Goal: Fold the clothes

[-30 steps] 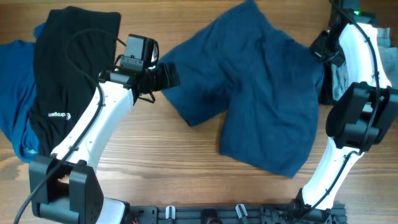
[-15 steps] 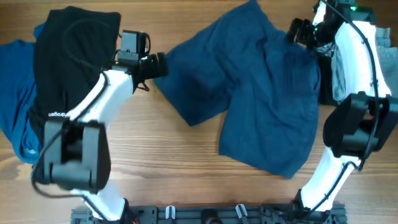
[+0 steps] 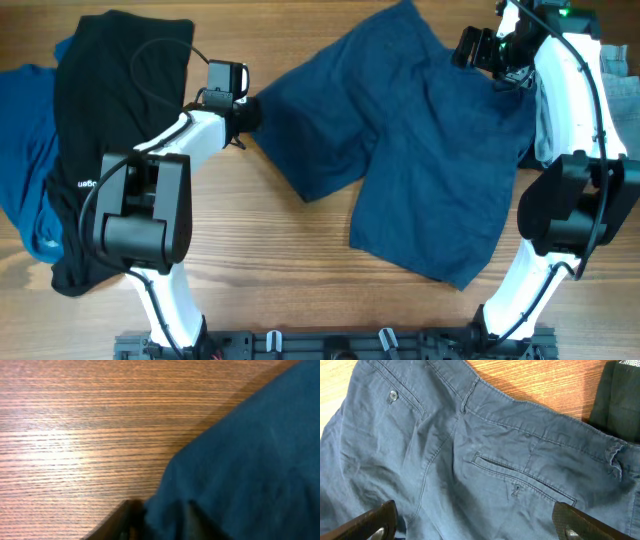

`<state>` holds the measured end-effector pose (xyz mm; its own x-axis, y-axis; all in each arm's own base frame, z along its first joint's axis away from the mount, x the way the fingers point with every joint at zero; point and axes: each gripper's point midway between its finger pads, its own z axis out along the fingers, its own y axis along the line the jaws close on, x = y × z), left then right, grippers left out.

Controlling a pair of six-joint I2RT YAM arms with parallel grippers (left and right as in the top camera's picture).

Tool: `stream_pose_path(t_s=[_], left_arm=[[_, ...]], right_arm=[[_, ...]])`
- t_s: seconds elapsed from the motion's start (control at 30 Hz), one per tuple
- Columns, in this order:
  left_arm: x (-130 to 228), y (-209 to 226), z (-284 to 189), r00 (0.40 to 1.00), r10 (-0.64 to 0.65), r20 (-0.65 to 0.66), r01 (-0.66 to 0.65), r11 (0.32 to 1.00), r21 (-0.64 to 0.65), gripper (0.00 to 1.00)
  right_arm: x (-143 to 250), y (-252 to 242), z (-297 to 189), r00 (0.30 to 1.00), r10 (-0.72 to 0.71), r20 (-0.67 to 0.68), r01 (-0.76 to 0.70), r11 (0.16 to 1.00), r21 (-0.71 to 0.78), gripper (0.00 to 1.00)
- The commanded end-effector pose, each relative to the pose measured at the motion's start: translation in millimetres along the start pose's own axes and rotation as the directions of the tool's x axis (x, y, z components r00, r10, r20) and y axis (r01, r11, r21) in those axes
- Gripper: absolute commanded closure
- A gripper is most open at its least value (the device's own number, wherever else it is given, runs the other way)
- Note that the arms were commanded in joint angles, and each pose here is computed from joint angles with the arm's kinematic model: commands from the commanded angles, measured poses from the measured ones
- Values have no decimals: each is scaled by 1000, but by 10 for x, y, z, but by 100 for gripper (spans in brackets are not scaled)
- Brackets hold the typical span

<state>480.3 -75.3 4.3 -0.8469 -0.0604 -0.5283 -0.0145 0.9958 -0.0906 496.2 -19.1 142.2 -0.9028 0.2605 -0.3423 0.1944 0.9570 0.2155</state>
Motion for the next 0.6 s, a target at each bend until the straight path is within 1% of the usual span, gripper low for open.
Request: stream_pose_path(t_s=[0.0, 0.03, 0.1, 0.2, 0.27, 0.33, 0.43, 0.5, 0.57], left_arm=[[37, -10, 70, 1000, -15, -14, 15, 1000, 9, 90], [16, -13, 70, 1000, -14, -5, 14, 1000, 10, 96], [-67, 10, 69, 999, -16, 29, 16, 1000, -2, 96], [-349, 125, 40, 989, -20, 149, 31, 997, -68, 96], [-563, 227, -7, 971, -29, 238, 56, 993, -106, 96], [-813, 341, -83, 940, -44, 340, 92, 988, -125, 96], [-1148, 491, -220, 881, -70, 467, 135, 985, -106, 96], [-1333, 594, -315, 847, -84, 525, 158, 983, -98, 96], [-1585, 739, -470, 797, -98, 596, 187, 978, -90, 96]], right_arm=[[-68, 57, -98, 999, -25, 32, 25, 999, -22, 1], [-71, 57, -98, 999, -25, 33, 26, 999, -22, 0], [-85, 62, -98, 999, -26, 39, 27, 999, -23, 1], [-105, 65, -98, 999, -25, 47, 26, 999, -25, 0], [-140, 72, -100, 998, -28, 61, 30, 999, -27, 0], [-168, 81, -101, 997, -30, 73, 32, 999, -29, 1], [-203, 115, -100, 995, -37, 89, 40, 999, -33, 1], [-225, 144, -100, 994, -43, 99, 47, 998, -36, 1], [-258, 199, -98, 992, -53, 115, 58, 997, -42, 1]])
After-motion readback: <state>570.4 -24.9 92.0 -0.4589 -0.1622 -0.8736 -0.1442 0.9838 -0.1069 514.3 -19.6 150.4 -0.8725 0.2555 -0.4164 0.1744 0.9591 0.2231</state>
